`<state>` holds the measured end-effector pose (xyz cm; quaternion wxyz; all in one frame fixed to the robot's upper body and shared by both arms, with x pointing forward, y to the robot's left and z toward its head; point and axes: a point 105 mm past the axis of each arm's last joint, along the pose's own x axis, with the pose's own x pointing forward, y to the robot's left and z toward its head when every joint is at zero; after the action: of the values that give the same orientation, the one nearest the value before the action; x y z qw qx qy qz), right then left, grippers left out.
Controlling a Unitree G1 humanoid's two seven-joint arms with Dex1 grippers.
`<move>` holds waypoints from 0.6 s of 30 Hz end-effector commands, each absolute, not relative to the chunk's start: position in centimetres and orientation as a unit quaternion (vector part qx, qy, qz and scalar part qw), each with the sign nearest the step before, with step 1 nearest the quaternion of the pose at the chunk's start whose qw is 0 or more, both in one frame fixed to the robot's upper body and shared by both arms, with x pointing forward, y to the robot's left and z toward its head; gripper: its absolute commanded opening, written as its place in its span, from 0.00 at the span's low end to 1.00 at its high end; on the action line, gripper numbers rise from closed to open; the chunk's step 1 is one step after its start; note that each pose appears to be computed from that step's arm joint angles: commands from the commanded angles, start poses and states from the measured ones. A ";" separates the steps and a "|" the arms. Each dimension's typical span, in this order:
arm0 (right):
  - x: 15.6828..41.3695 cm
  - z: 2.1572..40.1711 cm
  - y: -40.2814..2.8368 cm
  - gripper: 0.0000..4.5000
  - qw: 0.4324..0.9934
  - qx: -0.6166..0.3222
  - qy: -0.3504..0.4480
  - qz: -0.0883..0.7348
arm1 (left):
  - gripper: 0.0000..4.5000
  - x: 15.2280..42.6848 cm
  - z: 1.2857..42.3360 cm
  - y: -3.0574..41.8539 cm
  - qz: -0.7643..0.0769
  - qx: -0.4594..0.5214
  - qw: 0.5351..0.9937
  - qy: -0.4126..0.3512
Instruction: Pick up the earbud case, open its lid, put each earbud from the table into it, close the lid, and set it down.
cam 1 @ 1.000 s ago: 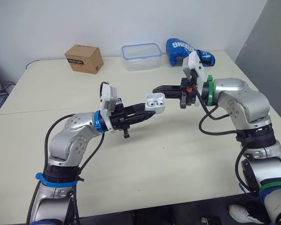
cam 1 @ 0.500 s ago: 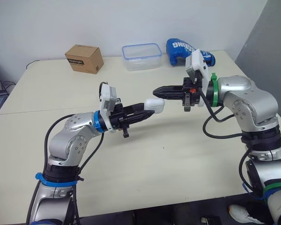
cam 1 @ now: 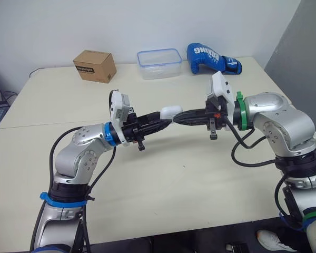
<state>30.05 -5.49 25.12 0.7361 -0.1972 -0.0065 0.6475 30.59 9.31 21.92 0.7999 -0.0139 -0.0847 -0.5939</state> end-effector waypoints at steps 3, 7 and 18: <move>29.2 25.4 -7.9 0.00 0.724 -0.266 -0.002 0.637 | 0.18 29.7 22.1 9.9 -0.600 -0.029 0.796 -0.072; 29.4 25.0 -9.6 0.00 0.720 -0.307 0.013 0.622 | 0.18 29.9 21.4 10.0 -0.592 -0.055 0.803 -0.039; 30.5 23.9 -11.3 0.00 0.720 -0.368 0.015 0.588 | 0.18 31.5 17.9 10.3 -0.528 -0.150 0.827 0.124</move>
<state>30.73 -11.35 23.33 0.7263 -0.3563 0.0309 0.5870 31.48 10.21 17.79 0.8273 -0.1376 0.1130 -0.5328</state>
